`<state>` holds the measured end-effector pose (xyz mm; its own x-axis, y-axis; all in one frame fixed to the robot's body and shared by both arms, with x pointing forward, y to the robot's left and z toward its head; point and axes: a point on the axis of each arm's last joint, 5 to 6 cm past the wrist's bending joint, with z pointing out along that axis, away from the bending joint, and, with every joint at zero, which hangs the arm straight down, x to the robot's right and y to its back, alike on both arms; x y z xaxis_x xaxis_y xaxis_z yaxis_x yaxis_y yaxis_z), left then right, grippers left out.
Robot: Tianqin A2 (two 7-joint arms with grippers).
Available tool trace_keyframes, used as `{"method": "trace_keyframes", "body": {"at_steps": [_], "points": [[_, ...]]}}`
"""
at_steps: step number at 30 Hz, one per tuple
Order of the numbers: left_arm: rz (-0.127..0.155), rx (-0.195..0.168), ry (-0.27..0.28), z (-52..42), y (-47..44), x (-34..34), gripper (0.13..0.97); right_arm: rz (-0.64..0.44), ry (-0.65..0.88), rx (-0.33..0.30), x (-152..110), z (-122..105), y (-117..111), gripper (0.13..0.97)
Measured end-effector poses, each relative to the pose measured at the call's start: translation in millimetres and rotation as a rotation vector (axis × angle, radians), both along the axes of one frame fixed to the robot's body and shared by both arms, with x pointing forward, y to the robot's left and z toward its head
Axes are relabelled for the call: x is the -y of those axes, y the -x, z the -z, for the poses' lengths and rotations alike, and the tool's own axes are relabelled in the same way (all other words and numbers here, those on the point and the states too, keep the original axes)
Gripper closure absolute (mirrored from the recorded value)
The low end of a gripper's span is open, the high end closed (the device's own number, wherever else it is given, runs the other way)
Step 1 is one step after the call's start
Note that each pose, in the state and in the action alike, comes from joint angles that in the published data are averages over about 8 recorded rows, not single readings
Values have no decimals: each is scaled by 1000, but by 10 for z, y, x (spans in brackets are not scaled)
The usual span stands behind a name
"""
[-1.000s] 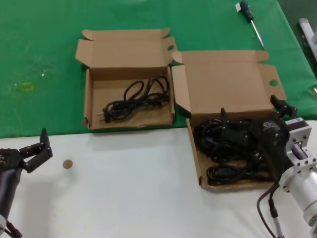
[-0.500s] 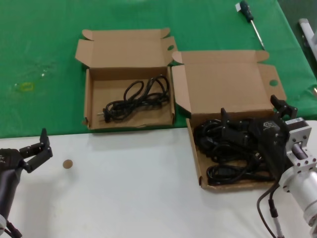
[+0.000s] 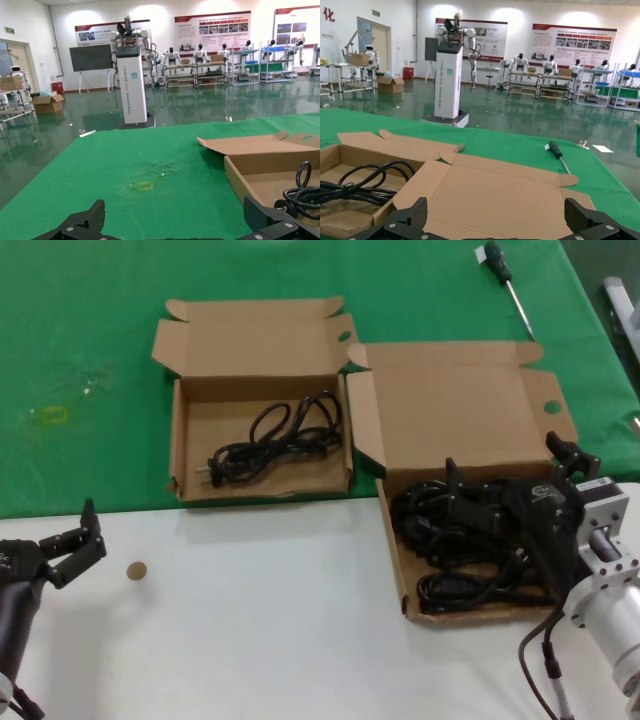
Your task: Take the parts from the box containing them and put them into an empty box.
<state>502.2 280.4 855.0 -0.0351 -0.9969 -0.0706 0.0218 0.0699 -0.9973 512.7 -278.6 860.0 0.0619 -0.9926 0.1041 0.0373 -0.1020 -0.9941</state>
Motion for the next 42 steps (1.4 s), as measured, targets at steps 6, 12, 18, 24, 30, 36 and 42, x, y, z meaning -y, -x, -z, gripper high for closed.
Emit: {"method": "trace_keyframes", "body": {"at_steps": [6,12,18,24,30,36,42], "points": [[0,0,0,0,0,0,132,0,0,0,0,0,0,130],[0,0,0,0,0,0,132,0,0,0,0,0,0,130],[0,0,0,0,0,0,132,0,0,0,0,0,0,130],[0,0,0,0,0,0,132,0,0,0,0,0,0,130],[0,0,0,0,0,0,132,0,0,0,0,0,0,130],[0,0,0,0,0,0,132,0,0,0,0,0,0,130],[0,0,0,0,0,0,132,0,0,0,0,0,0,130]]}}
